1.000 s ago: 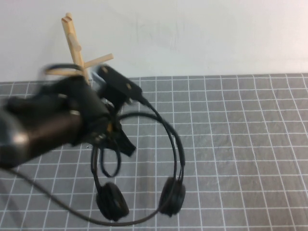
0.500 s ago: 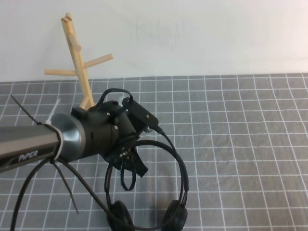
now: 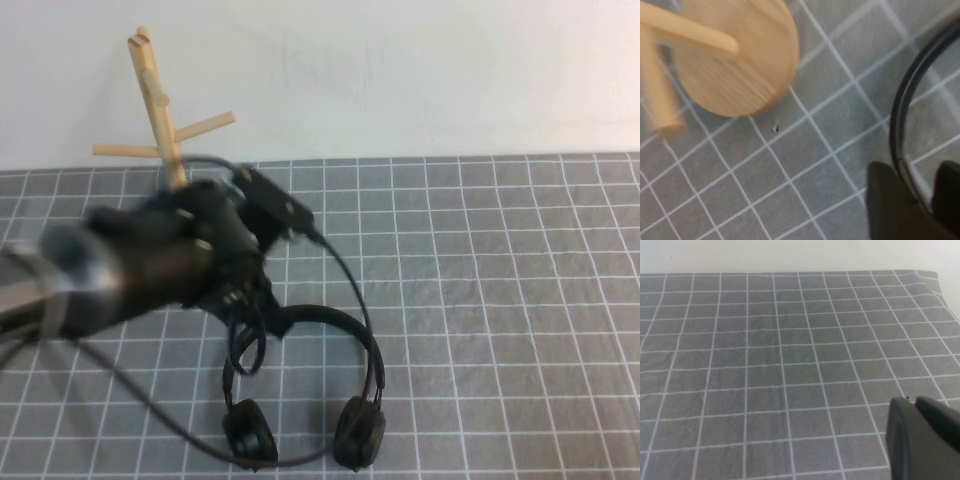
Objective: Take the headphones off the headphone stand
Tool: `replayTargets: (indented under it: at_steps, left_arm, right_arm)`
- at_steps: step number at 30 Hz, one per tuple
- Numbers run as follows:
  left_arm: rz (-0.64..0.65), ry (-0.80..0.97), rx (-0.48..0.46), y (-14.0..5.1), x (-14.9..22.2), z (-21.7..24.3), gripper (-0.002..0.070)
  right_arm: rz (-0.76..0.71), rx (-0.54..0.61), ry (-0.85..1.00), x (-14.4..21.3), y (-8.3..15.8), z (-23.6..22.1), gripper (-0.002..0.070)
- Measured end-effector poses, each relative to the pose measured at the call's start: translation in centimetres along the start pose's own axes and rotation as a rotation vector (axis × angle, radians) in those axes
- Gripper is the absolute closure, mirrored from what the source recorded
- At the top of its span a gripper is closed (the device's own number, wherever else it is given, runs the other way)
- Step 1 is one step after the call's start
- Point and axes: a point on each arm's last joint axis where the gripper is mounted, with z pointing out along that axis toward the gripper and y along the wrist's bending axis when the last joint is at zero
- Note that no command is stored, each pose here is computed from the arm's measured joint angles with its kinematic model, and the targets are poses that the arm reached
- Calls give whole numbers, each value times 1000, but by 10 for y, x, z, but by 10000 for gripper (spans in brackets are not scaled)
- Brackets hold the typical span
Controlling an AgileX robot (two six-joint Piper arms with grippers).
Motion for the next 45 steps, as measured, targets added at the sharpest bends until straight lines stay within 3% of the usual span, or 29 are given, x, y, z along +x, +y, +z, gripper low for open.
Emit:
replayTargets:
  at_steps: [5,11,15,21,27,33,40,45]
  left_arm:
    - [-141,-156,20,26,6,-74,645]
    - [-296,-282,4,56,41,-155,675]
    - [-398,-380,21,66,83,-195,676]
    - [-548,-479,69,58,158,-204,676]
    - [-674,-623,118,52,205,-208,677]
    - [-710,-718,132,54,220,-219,678]
    - [-714,-705,128,54,222,-218,678]
    - [-679,-763,73,58,220,-220,678]
  right_arm:
    - [0,0,0,0,0,0,682]
    - [0,0,0,0,0,0,682]
    - [0,0,0,0,0,0,682]
    - [0,0,0,0,0,0,682]
    - [0,0,0,0,0,0,682]
    - [0,0,0,0,0,0,682]
    - [0,0,0,0,0,0,682]
    - [0,0,0,0,0,0,682]
